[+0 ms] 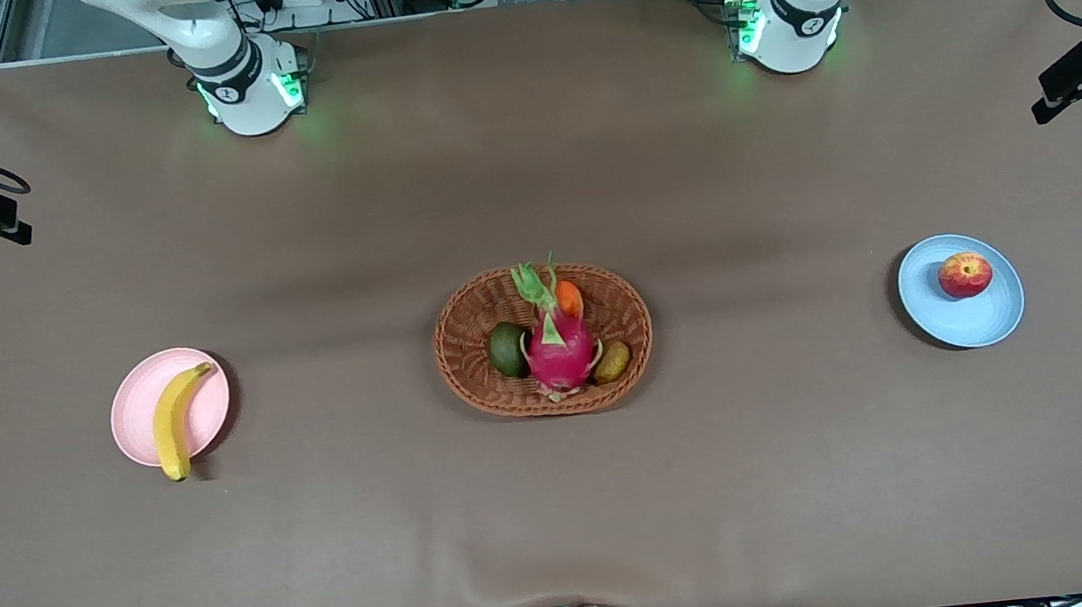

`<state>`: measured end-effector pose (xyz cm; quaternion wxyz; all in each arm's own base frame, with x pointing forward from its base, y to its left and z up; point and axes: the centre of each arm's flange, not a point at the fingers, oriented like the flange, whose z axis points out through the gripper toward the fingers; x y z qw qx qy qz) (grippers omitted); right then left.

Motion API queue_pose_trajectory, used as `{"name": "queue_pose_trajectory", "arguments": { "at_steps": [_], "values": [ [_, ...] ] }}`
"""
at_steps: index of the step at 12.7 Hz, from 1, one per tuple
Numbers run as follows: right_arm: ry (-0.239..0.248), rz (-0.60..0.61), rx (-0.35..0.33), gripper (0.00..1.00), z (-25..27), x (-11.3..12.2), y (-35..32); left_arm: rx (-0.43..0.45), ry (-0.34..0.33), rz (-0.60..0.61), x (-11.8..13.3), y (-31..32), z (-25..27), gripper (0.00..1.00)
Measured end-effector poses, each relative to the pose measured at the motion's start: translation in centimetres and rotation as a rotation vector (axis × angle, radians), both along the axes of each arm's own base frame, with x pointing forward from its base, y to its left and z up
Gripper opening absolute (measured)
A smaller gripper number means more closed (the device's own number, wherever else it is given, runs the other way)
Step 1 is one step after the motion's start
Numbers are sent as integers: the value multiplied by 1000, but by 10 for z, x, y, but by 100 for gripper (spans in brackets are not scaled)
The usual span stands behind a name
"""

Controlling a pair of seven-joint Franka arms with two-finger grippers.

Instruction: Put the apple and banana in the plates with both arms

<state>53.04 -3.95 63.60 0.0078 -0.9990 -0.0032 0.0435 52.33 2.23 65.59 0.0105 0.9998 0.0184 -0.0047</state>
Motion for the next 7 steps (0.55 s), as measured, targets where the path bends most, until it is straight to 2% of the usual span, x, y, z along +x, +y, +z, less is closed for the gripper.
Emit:
{"name": "queue_pose_trajectory", "arguments": {
  "at_steps": [7],
  "values": [
    [-2, -2, 0, 100, 1, 0, -1, 0, 0, 1, 0, 1, 0, 100]
  ]
}}
